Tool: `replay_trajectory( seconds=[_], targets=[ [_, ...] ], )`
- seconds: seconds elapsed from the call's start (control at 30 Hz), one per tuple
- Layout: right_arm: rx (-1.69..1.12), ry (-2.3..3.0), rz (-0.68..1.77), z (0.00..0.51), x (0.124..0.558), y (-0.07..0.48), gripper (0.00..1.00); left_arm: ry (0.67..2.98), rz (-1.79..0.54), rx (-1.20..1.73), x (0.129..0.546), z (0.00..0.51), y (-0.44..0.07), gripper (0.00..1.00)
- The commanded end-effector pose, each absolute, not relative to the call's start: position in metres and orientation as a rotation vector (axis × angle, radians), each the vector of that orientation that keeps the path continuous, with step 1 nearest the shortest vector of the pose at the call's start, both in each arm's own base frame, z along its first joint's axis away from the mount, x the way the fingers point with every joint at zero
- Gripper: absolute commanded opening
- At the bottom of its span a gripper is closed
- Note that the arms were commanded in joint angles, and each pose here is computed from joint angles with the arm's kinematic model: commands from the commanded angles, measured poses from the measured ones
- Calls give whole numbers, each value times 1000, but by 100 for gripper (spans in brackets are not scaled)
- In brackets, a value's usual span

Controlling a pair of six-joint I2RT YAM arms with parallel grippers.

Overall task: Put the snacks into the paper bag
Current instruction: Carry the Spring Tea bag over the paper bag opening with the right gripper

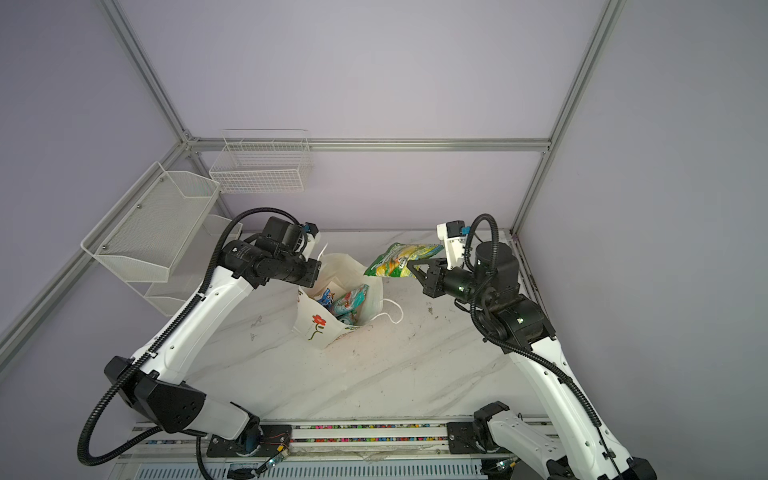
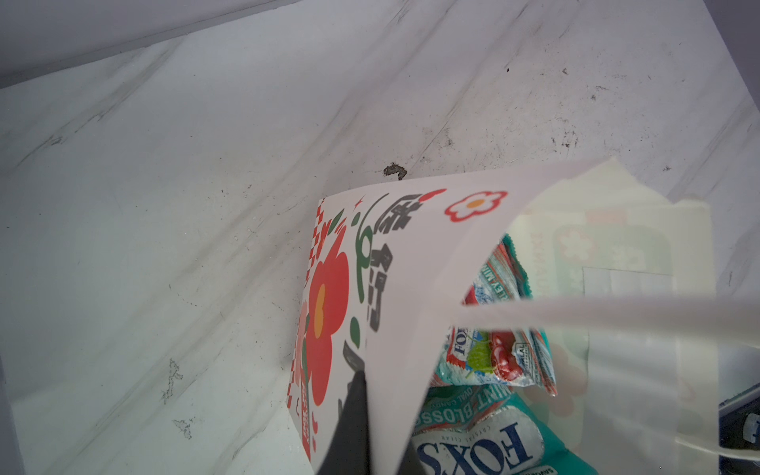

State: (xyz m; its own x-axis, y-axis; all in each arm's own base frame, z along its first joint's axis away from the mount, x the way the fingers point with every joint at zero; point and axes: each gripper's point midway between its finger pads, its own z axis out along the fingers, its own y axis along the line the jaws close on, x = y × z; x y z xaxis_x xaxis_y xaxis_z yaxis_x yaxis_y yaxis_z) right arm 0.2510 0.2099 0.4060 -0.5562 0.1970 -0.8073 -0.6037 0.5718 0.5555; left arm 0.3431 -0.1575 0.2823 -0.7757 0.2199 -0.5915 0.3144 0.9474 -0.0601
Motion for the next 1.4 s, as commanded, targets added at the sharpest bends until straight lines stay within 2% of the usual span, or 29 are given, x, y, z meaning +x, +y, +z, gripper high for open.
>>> replay_trajectory(
  seconds=[0.0,0.53,1.37],
  targets=[
    [-391,1793,1093,434,243,219,0,2288,-301,331,351,341,-166,0],
    [-529,1810,1163,426,221,279,0,2294,-303,331,349,339,-167,0],
    [-513,1877,1099,404,243,325,0,2295,-310,337,345,337,-167,0]
  ],
)
